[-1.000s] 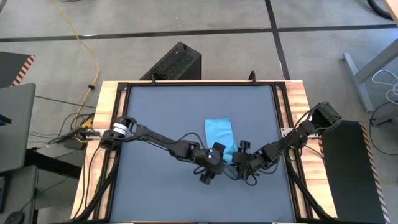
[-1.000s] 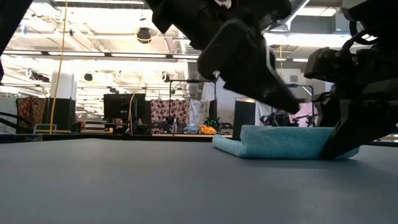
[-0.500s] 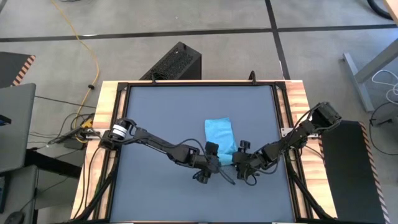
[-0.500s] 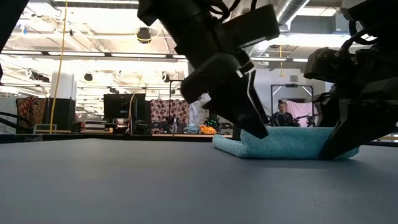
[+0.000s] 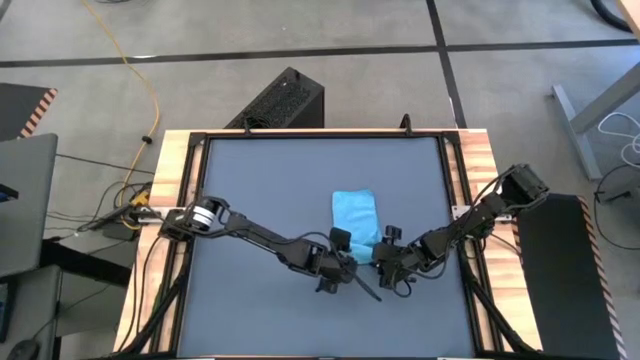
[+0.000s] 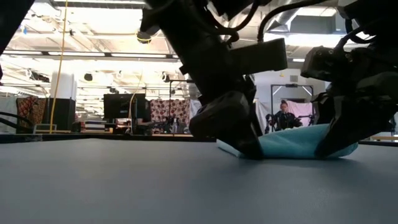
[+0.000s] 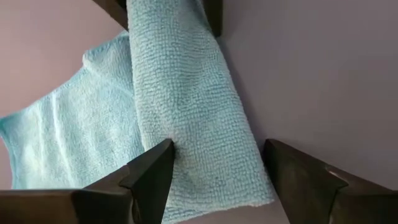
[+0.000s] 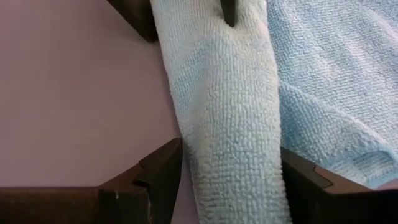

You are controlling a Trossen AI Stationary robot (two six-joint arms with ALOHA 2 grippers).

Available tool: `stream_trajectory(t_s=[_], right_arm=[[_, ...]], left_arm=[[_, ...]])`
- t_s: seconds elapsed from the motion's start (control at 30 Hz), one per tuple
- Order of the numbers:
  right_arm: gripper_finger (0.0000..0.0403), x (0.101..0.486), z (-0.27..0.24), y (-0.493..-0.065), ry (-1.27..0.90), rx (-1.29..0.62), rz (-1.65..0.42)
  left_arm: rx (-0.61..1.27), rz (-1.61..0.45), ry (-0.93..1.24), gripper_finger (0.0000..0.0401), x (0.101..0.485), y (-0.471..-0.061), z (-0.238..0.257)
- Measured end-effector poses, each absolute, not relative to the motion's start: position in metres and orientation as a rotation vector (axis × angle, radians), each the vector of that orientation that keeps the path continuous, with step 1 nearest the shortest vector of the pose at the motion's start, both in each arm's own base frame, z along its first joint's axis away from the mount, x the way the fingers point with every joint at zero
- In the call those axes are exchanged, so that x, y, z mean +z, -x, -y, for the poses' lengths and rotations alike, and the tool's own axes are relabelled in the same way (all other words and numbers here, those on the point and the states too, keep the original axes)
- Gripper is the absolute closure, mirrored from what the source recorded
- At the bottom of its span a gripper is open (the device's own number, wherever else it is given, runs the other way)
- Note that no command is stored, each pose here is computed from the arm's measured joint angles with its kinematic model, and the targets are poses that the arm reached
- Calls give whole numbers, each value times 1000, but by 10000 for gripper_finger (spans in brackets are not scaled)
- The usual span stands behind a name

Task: Roll towel
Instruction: Roll the blue microfiber towel

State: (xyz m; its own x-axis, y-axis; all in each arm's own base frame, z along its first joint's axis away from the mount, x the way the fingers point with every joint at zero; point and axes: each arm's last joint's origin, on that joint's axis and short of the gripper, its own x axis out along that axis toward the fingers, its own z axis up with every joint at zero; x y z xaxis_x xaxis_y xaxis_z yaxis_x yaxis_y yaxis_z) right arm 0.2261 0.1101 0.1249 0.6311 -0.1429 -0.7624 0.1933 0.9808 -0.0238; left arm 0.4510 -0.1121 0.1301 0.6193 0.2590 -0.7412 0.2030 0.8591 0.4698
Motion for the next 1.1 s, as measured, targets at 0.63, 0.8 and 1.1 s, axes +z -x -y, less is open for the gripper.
stream_trajectory(t_s=[0.63,0.8,1.1], right_arm=[[168,124,-110,-225,-57,-195,-879],[168,124,-110,-224,-74,-164,-907],[208,160,-123,-215,80,-251,-861]], left_arm=[[77,-956,-227,391,142,-457,104],[92,-952,-181,397,142,-457,103],[51,-959,-66,400,143,-459,100]])
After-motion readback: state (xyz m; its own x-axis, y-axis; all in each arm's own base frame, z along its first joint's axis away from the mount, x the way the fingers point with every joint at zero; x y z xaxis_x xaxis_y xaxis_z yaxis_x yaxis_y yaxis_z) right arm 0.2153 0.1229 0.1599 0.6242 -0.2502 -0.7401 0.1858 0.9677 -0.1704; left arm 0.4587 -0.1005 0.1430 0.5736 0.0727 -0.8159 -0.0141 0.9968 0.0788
